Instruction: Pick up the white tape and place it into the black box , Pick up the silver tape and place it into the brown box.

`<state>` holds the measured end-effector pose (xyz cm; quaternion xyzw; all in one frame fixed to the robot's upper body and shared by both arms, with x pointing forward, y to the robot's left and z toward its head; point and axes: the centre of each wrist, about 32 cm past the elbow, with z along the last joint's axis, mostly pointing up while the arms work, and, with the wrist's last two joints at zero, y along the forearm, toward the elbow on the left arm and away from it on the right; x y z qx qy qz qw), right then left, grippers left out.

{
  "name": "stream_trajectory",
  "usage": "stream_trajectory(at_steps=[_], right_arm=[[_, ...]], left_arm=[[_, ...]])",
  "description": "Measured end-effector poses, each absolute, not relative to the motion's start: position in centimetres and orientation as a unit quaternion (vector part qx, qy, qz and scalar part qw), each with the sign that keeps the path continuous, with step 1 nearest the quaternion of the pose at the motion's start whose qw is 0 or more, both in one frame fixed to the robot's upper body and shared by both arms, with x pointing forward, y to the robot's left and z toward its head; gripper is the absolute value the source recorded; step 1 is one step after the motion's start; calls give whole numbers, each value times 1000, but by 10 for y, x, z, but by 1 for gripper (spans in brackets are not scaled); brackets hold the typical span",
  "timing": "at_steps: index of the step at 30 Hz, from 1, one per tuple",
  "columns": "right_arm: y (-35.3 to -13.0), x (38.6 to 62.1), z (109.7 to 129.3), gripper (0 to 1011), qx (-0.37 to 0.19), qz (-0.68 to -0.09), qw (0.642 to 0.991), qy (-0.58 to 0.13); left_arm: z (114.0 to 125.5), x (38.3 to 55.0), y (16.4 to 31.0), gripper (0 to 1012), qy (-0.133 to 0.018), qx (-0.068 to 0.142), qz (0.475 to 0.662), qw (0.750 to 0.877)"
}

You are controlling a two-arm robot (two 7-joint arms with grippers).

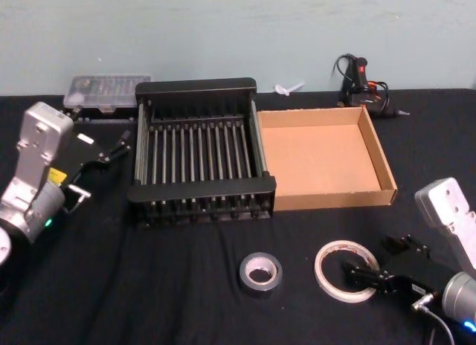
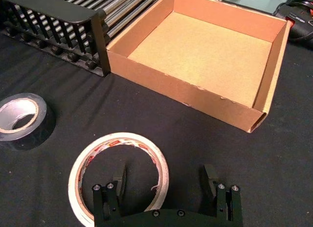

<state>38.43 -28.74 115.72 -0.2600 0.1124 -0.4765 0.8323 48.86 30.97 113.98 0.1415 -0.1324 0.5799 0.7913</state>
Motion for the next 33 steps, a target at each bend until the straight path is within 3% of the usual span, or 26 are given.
stream_trajectory(at_steps=[33], right_arm=[[-285,385,1152,1002,-268,-475,831,107]], left_arm=[[1140,489,310,1001,-132,141,580,791]])
